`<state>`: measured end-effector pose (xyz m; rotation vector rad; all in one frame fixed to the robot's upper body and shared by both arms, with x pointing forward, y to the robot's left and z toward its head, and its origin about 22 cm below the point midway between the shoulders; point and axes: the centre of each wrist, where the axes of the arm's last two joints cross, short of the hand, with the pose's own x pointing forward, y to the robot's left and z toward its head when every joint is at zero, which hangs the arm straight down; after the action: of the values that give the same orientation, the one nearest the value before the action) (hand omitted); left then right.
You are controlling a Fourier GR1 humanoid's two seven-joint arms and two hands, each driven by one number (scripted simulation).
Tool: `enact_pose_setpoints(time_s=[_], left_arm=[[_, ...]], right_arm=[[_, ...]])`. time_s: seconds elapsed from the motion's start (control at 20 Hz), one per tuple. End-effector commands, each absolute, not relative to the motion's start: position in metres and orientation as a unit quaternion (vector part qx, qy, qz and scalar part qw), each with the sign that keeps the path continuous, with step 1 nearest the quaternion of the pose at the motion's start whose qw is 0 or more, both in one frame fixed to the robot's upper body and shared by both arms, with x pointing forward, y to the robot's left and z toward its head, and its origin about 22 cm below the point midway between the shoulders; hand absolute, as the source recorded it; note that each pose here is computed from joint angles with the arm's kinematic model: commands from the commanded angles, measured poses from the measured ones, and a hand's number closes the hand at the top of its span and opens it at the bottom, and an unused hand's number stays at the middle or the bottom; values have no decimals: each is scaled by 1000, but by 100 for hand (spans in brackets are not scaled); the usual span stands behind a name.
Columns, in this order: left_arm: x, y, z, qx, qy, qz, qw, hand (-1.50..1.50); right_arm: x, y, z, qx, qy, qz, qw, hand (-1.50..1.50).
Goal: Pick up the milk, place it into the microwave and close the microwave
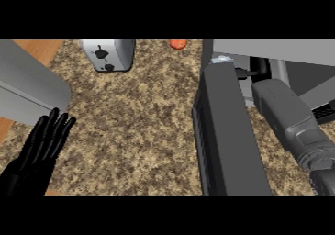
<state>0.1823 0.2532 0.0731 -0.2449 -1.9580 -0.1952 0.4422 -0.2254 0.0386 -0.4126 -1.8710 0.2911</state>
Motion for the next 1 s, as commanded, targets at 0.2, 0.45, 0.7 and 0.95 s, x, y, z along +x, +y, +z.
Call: enact_pose_setpoints(time_s=[0.2, 0.45, 0.7, 0.95], left_arm=[[185, 245, 74, -108, -823, -86, 551, -150], [192, 239, 67, -113, -818, -97, 556, -150], [194, 235, 56, -127, -801, -107, 575, -150], [199, 220, 42, -161, -789, -123, 580, -150]], right_arm=[[432, -225, 18, -147, -797, 106, 576, -150], [425, -224, 5, -125, -795, 92, 587, -150], [419, -232, -4, -67, -797, 89, 593, -150], [392, -238, -43, -24, -800, 78, 594, -150]])
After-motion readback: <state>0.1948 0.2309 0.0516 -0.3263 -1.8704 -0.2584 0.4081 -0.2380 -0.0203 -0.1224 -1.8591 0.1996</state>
